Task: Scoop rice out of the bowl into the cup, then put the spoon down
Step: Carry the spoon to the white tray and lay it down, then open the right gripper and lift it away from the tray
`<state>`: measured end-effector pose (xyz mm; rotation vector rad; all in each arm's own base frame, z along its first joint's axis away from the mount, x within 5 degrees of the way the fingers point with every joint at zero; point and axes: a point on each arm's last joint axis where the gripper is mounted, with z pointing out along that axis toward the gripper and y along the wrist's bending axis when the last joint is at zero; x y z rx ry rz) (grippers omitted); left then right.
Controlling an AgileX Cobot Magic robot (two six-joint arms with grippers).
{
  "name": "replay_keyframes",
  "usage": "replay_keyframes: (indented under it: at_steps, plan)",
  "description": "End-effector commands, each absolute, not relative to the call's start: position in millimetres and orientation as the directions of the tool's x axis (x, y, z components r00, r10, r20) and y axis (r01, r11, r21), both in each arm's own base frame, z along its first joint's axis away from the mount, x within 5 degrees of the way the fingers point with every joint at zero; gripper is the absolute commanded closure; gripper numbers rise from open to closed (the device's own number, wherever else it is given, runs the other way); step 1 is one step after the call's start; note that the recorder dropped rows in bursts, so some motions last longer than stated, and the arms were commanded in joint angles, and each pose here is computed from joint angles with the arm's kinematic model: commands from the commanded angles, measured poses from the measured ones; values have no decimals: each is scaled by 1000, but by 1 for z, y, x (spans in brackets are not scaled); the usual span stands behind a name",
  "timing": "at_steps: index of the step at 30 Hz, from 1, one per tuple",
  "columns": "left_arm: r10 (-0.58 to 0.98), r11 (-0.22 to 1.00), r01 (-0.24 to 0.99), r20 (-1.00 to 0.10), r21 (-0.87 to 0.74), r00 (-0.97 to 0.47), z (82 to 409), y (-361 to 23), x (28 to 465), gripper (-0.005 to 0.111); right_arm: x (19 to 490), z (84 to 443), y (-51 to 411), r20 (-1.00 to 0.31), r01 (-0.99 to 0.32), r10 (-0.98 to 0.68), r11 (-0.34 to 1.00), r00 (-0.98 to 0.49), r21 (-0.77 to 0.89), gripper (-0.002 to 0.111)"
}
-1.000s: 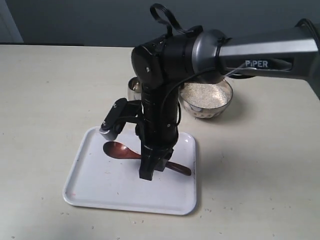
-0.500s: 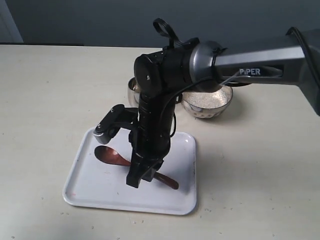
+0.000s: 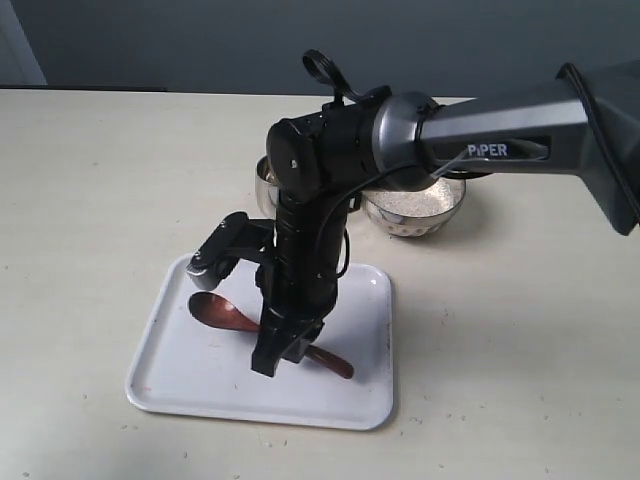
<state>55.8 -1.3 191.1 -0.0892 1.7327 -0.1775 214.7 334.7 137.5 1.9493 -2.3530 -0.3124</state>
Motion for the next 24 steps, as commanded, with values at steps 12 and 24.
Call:
replay_keyframes:
  at_steps: [12,24]
  plan:
    - [-161,985,43,-974,-169,-159,192,-1,56,106,213,152,328,-44,-956,-972,216,-229,199,80]
    - [-161,985,43,-974,-169,-159,192,-1,56,106,219,269,282,-175,-883,-898,432,-402,-185,108]
